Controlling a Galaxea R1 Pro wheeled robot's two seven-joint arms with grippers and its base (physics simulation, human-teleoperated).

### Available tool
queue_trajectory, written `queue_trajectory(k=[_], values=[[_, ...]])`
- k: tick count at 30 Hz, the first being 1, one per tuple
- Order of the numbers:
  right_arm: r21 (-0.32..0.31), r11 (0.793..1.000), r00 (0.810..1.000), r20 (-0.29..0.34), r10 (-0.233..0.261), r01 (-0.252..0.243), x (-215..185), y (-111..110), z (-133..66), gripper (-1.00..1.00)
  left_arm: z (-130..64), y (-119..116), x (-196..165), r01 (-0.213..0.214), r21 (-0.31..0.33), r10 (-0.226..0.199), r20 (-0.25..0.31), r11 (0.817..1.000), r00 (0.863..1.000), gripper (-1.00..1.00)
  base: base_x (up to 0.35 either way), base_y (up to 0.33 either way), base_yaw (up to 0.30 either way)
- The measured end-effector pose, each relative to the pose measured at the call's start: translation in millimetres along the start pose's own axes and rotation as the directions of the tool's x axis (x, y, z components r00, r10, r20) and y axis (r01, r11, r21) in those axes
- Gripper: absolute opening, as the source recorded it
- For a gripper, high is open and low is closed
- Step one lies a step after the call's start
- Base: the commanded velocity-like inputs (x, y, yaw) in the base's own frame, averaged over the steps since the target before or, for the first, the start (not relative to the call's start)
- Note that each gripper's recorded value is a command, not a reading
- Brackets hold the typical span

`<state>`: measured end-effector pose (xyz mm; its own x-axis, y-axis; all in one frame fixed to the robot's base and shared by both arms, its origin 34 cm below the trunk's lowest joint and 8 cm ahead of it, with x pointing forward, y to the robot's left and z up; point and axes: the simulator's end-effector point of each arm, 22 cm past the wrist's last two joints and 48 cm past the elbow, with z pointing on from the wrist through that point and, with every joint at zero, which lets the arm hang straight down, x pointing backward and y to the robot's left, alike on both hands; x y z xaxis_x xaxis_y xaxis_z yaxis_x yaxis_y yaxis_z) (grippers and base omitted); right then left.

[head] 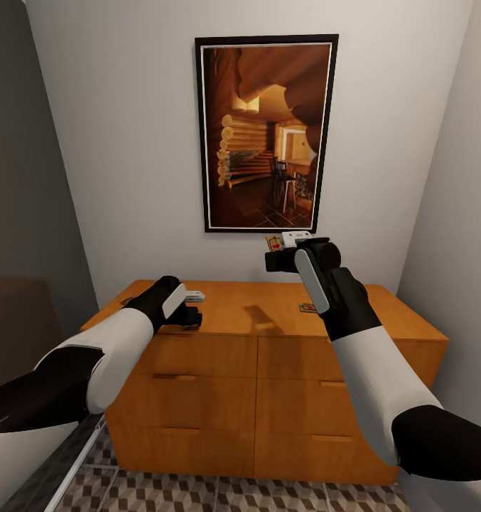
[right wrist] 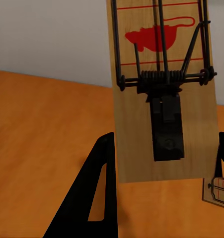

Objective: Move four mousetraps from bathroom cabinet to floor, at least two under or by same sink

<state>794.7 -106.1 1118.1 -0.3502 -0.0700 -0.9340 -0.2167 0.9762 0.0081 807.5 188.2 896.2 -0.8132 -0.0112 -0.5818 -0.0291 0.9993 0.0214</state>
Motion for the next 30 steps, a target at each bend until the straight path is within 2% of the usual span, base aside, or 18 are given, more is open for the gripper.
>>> queue_trajectory(k=[4,5,9,12,15,21,30], values=[[0.001,1.0,1.0,0.0,0.0,0.0,0,0,0.0,-1.0,-1.0,1,0,-0.015,-0.013,0.015,-0.001,1.0,1.0,-1.0,0.0,0.0,0.0],[0.0,1.0,1.0,0.0,0.0,0.0,0,0,0.3,-1.0,-1.1,-4,0,-0.007,0.002,0.007,-0.003,1.0,1.0,-1.0,0.0,0.0,0.0],[-0.001,1.0,1.0,0.0,0.001,-0.001,0,0,0.1,-1.0,-35.9,-15,-35,-0.023,0.03,0.021,0.063,0.999,0.998,-1.0,0.0,0.0,0.0],[-0.001,1.0,1.0,0.0,0.002,-0.002,0,0,0.2,-1.0,-63.1,-20,-63,-0.025,0.048,0.018,0.13,0.999,0.991,-1.0,0.0,0.0,0.0],[-0.001,1.0,1.0,0.0,0.001,-0.001,0,0,0.3,-1.0,-75.3,-24,-74,-0.024,0.062,0.014,0.163,0.998,0.986,-1.0,0.0,0.0,0.0],[0.0,1.0,1.0,-0.001,0.0,0.0,0,0,0.5,-1.0,-78.4,-24,-77,-0.022,0.067,0.011,0.172,0.998,0.985,-1.0,-0.03,0.0,0.0],[0.001,1.0,1.0,-0.001,0.0,0.0,1,0,1.0,-1.0,-79.3,-24,-79,-0.023,0.063,0.011,0.177,0.998,0.984,-1.0,-0.295,0.0,0.0]])
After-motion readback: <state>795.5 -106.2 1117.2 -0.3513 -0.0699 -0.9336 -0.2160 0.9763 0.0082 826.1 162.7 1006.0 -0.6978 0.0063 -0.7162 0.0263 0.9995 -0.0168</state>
